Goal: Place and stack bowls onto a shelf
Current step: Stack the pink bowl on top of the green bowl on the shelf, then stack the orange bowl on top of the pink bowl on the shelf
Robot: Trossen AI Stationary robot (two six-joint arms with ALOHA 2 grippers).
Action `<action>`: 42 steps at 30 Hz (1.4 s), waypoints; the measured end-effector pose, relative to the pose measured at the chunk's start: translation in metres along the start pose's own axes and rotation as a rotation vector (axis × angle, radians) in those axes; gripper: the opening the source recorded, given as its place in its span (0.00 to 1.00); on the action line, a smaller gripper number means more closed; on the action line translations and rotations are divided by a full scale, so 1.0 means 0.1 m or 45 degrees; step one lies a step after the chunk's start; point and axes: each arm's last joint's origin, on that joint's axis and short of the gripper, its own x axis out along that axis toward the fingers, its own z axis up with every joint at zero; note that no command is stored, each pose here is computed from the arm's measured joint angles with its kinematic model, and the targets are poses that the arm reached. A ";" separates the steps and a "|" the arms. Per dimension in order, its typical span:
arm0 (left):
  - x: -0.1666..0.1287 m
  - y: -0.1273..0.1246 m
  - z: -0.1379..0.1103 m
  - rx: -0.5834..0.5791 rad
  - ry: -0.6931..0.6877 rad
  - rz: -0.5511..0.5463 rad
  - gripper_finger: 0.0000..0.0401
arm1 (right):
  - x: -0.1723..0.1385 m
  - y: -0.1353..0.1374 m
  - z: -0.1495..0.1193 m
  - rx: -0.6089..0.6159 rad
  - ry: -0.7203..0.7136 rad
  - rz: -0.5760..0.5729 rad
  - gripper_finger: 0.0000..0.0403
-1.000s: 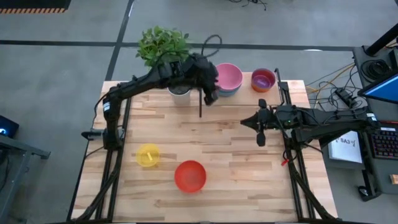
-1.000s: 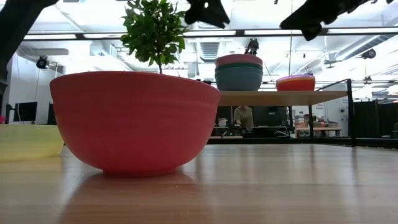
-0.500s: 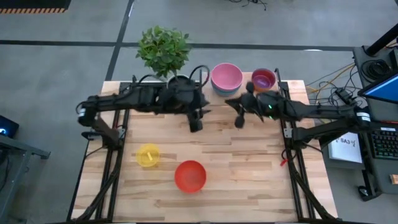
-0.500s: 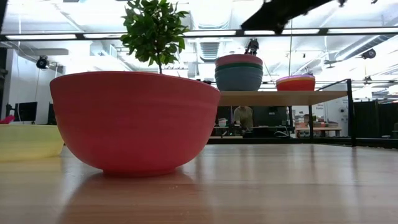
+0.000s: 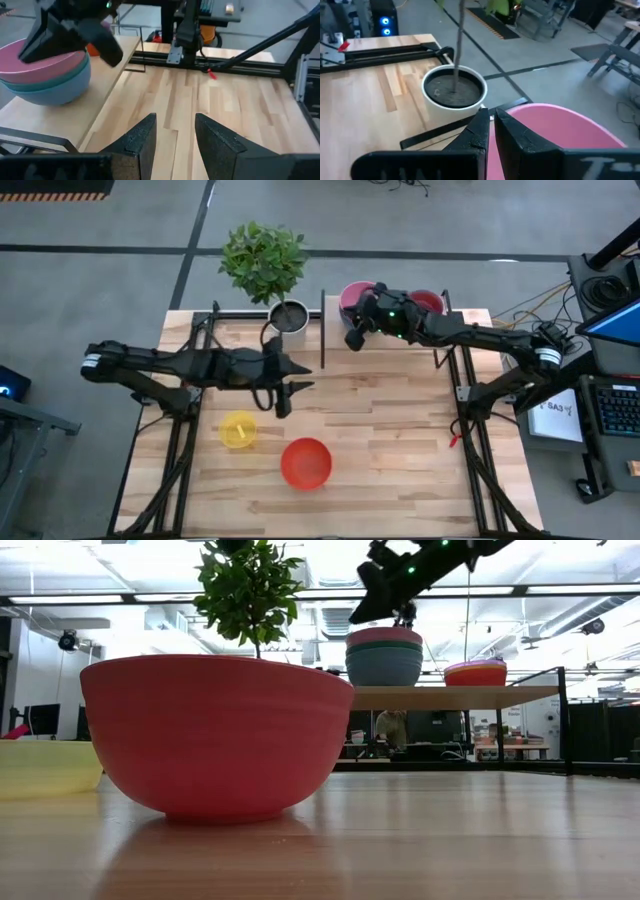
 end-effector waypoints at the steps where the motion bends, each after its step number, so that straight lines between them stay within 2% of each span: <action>1: -0.02 0.00 -0.03 -0.004 -0.008 -0.004 0.30 | 0.03 0.01 0.00 0.005 0.008 0.002 0.04; 9: -0.13 0.02 -0.21 -0.047 -0.029 -0.021 0.30 | 0.20 0.00 -0.06 0.083 0.053 -0.020 0.04; 17: -0.08 0.01 -0.39 -0.091 0.042 -0.021 0.30 | 0.05 -0.04 0.05 0.131 -0.012 -0.024 0.04; 19: -0.07 -0.01 -0.45 -0.108 0.068 -0.025 0.30 | 0.00 -0.01 0.08 0.128 -0.026 0.001 0.04; 21: -0.04 -0.02 -0.54 -0.129 0.114 -0.023 0.30 | -0.07 0.06 0.10 0.110 -0.049 0.117 0.04; 26: 0.02 -0.05 -0.88 -0.152 0.313 0.006 0.30 | -0.24 0.37 0.07 0.112 -0.023 0.544 0.04; 31: 0.05 -0.06 -1.16 -0.184 0.404 0.022 0.30 | -0.35 0.80 -0.05 0.088 0.090 0.747 0.04; 34: 0.06 -0.05 -1.24 -0.180 0.429 0.035 0.30 | -0.40 1.07 -0.11 0.074 0.131 0.843 0.04; 38: 0.07 -0.03 -1.27 -0.089 0.423 0.091 0.30 | -0.45 1.42 -0.22 0.067 0.210 0.940 0.04; 42: 0.07 -0.01 -1.25 0.002 0.393 0.153 0.30 | -0.49 1.74 -0.31 0.119 0.242 0.856 0.04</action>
